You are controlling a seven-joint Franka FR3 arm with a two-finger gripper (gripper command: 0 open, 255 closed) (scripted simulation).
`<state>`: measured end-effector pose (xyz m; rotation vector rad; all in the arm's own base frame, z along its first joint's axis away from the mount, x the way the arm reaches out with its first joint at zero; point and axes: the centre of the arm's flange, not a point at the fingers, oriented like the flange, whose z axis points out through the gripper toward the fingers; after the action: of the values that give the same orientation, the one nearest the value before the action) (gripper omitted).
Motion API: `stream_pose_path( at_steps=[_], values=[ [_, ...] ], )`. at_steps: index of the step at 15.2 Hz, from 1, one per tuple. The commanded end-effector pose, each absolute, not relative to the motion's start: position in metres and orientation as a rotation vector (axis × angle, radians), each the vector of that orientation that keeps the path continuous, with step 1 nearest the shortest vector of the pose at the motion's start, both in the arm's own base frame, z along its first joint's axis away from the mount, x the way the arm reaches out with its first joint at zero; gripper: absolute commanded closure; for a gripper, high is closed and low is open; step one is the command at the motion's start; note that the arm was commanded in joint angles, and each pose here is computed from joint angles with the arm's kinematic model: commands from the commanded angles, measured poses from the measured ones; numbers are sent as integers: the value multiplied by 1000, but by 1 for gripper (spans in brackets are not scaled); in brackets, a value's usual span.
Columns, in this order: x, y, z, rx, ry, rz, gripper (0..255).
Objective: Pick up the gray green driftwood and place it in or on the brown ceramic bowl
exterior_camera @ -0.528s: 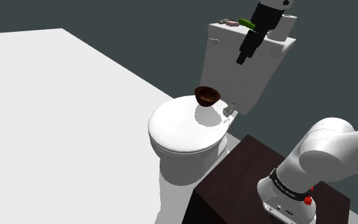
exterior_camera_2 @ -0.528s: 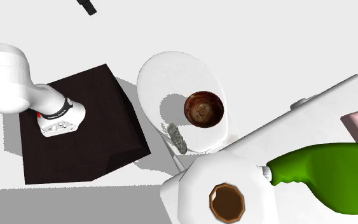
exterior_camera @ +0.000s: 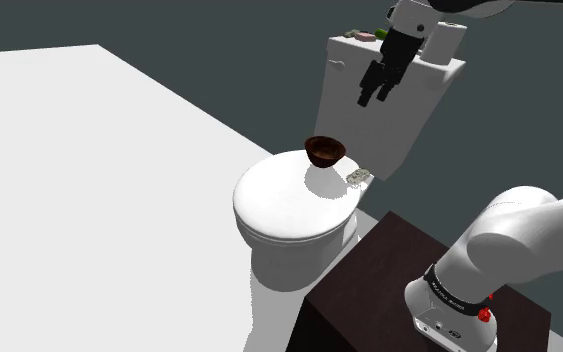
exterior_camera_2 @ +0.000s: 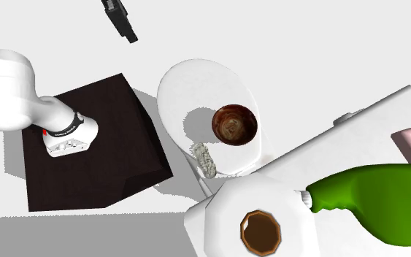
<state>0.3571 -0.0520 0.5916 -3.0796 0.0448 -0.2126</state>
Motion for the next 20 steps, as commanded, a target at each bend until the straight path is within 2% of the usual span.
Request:
stream_pose_path(
  at_steps=[1,20],
  values=[
    [367,-74,573,-3059,137,-217,0],
    [418,-257,395,-2744,930,-224,0]
  ],
)
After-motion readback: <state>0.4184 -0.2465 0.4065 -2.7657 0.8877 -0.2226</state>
